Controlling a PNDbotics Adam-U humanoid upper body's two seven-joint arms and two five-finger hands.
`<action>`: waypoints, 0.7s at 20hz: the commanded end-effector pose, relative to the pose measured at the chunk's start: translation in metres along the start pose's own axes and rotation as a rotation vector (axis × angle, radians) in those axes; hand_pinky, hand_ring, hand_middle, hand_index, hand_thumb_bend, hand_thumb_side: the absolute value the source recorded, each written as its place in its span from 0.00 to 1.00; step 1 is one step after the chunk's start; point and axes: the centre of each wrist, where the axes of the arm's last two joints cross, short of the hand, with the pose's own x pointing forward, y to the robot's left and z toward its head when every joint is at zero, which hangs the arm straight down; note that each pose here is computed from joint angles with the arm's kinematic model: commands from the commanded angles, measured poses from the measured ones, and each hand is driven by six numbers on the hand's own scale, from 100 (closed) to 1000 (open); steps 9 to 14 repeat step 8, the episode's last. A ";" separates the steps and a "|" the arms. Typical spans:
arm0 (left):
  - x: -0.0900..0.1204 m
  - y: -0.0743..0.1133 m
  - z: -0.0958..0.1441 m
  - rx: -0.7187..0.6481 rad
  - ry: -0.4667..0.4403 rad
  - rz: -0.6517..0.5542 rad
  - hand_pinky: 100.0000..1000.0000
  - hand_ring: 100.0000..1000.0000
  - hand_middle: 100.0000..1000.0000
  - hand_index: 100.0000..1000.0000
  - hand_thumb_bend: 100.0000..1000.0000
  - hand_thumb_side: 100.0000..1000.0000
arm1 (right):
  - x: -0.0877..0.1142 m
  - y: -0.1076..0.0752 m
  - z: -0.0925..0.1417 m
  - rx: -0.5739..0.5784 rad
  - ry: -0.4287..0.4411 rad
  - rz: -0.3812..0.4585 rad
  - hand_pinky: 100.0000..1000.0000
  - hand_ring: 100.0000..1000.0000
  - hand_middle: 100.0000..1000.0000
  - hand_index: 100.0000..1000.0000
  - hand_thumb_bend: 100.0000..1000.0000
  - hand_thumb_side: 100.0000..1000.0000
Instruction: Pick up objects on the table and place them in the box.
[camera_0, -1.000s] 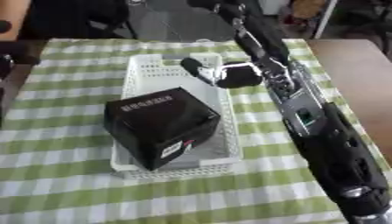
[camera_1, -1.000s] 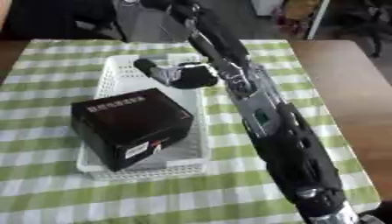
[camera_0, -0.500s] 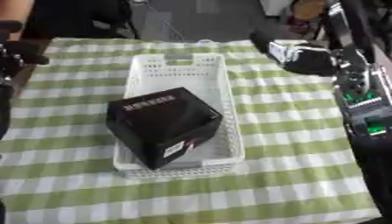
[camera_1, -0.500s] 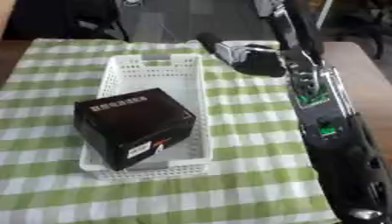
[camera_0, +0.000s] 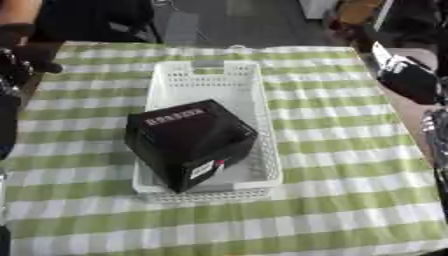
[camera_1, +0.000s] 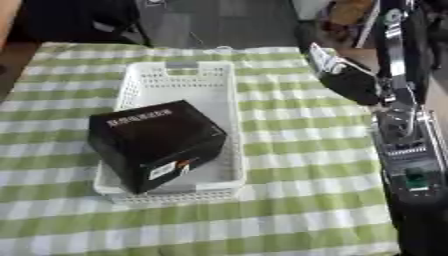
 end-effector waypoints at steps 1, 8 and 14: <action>0.007 0.002 -0.005 -0.009 -0.019 -0.020 0.61 0.62 0.77 0.74 0.51 0.77 | -0.008 -0.016 0.005 -0.014 0.020 -0.011 0.90 0.97 0.93 0.94 0.33 0.56; 0.007 0.003 -0.005 -0.006 -0.018 -0.023 0.61 0.62 0.77 0.74 0.51 0.77 | -0.022 -0.020 0.035 -0.002 0.101 -0.141 0.93 1.00 0.95 0.98 0.36 0.50; 0.007 0.003 -0.005 -0.006 -0.018 -0.023 0.61 0.62 0.77 0.74 0.51 0.77 | -0.022 -0.020 0.035 -0.002 0.101 -0.141 0.93 1.00 0.95 0.98 0.36 0.50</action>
